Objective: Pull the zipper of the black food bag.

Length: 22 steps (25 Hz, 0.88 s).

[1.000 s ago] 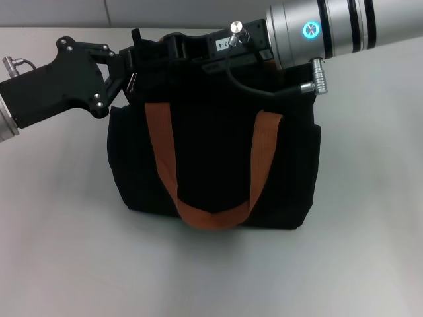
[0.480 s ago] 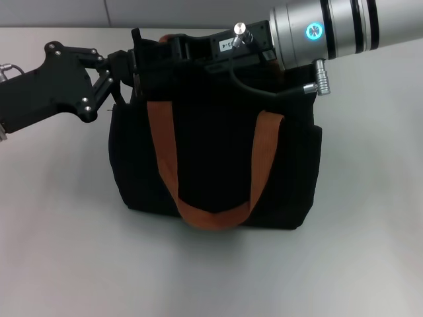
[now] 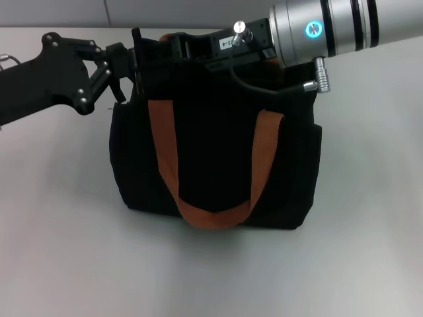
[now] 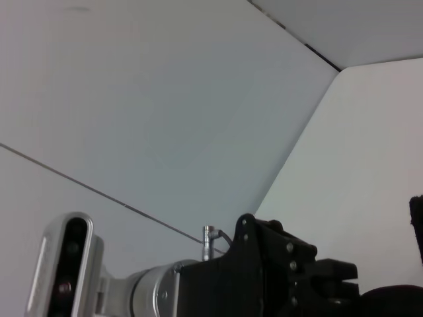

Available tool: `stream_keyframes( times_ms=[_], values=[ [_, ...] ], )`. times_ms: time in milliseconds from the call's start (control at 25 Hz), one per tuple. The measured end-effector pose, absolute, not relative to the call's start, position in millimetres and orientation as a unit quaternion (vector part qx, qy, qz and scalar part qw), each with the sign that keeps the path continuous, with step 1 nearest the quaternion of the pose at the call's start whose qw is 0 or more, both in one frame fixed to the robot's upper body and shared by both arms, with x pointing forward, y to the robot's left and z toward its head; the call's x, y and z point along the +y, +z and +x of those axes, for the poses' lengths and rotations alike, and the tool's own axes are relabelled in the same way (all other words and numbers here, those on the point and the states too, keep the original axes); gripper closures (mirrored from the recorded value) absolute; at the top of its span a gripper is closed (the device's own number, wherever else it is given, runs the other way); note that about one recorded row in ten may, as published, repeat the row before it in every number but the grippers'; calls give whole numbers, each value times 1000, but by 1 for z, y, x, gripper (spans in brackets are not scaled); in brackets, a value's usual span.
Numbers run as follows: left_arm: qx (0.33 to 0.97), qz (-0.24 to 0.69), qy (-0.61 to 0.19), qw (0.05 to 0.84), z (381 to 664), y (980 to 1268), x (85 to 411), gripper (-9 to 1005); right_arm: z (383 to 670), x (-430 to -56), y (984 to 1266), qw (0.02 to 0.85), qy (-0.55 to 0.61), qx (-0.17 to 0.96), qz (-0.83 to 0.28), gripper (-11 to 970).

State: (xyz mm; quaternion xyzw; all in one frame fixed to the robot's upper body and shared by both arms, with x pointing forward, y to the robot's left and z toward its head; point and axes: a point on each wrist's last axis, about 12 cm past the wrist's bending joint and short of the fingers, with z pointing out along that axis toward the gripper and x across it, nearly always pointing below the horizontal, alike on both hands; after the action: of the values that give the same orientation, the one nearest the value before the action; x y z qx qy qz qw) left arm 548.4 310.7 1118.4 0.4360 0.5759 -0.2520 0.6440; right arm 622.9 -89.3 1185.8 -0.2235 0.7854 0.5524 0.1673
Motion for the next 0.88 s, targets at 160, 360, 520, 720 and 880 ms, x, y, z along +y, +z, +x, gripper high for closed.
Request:
stream_keyframes(
  times_ms=[160, 360, 520, 720, 880],
  values=[
    [578, 435, -257, 641, 551, 1121, 310, 967, 623, -88, 1189, 174, 546, 784, -238, 203],
    [578, 436, -258, 639, 551, 1124, 314, 967, 624, -88, 1194, 185, 534, 784, -259, 201],
    [576, 438, -264, 638, 550, 1126, 317, 966, 624, -89, 1194, 187, 525, 786, -267, 202],
    [574, 438, -271, 637, 548, 1128, 319, 966, 624, -89, 1196, 189, 523, 785, -273, 204],
    [573, 438, -272, 637, 548, 1128, 319, 966, 624, -88, 1198, 191, 523, 782, -279, 204]
  ],
)
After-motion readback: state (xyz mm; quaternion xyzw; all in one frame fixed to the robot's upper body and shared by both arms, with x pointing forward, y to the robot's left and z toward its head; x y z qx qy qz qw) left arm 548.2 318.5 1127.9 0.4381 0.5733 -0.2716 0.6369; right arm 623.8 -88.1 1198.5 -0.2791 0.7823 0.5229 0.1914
